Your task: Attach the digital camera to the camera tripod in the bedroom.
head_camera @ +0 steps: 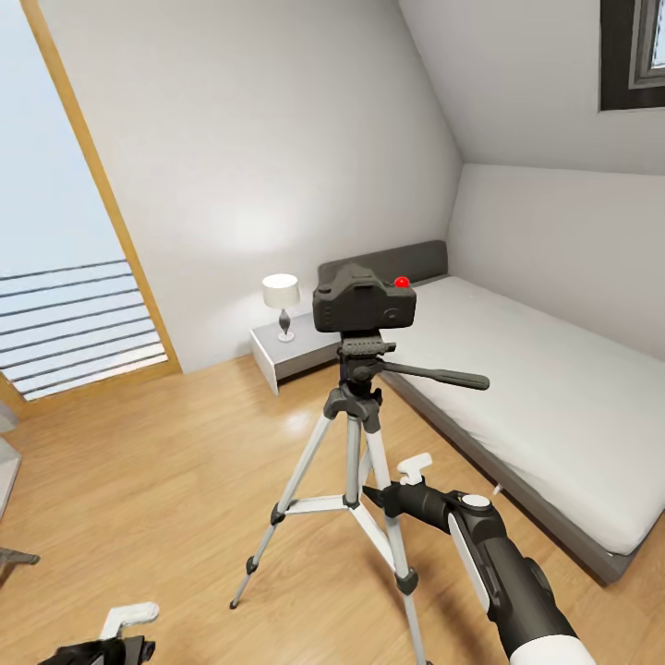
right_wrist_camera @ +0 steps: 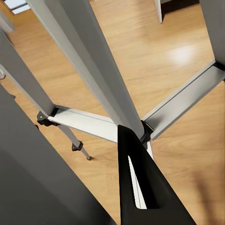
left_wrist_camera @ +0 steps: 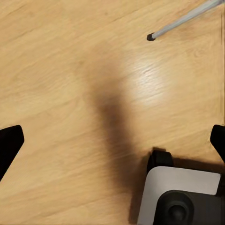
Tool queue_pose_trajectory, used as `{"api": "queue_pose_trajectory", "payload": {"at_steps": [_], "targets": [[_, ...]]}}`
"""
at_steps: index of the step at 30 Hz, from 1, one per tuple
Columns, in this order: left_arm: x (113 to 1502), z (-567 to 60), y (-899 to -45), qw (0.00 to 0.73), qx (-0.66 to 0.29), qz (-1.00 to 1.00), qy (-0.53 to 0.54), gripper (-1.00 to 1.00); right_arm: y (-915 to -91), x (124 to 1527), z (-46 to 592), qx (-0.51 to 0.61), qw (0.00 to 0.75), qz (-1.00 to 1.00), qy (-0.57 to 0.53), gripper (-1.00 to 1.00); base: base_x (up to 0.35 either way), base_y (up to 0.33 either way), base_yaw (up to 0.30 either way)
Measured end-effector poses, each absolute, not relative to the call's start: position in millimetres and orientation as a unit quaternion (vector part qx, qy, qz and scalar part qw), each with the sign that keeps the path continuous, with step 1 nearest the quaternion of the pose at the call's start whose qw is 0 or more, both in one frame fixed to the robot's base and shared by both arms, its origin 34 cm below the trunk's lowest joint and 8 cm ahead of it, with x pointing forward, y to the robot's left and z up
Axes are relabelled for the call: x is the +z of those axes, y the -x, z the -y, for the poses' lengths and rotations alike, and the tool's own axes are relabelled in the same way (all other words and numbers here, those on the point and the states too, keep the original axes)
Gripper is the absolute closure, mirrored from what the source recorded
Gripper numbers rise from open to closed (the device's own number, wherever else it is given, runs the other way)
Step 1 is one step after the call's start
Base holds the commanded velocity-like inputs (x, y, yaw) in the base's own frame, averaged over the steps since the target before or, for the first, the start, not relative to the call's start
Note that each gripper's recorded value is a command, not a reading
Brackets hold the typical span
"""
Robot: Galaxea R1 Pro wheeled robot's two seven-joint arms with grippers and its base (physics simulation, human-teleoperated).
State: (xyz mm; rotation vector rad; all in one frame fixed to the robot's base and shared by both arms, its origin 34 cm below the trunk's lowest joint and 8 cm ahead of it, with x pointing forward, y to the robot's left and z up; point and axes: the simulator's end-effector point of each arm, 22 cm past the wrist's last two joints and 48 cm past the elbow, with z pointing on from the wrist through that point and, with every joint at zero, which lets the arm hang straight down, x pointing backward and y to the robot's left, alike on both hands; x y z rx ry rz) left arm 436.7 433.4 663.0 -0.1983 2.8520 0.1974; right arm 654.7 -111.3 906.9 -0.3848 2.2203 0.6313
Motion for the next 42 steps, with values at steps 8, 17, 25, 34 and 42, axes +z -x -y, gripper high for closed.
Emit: {"api": "queue_pose_trajectory", "payload": {"at_steps": [8,17,25,34,42], "targets": [[641.9,-397.4,-393.2,0.137,0.056,-0.981,0.129,-1.0,-654.5,906.9,111.1,0.248,0.39,-0.874,0.152,1.0,0.0,0.0,0.0],[627.7,-378.3,-336.5,0.054,0.089,-0.983,0.15,-1.0,-654.4,906.9,110.8,0.248,0.39,-0.874,0.151,1.0,0.0,0.0,0.0],[625.8,-376.3,-325.1,0.042,0.092,-0.983,0.152,-1.0,-654.5,906.9,110.8,0.249,0.39,-0.874,0.151,1.0,0.0,0.0,0.0],[625.0,-372.1,-323.7,0.04,0.09,-0.983,0.153,-1.0,-654.7,906.8,110.6,0.248,0.39,-0.874,0.152,1.0,0.0,0.0,0.0],[624.5,-370.0,-323.4,0.038,0.089,-0.983,0.154,-1.0,-652.4,901.9,110.7,0.248,0.385,-0.876,0.152,-1.0,0.0,0.0,0.0]]}}
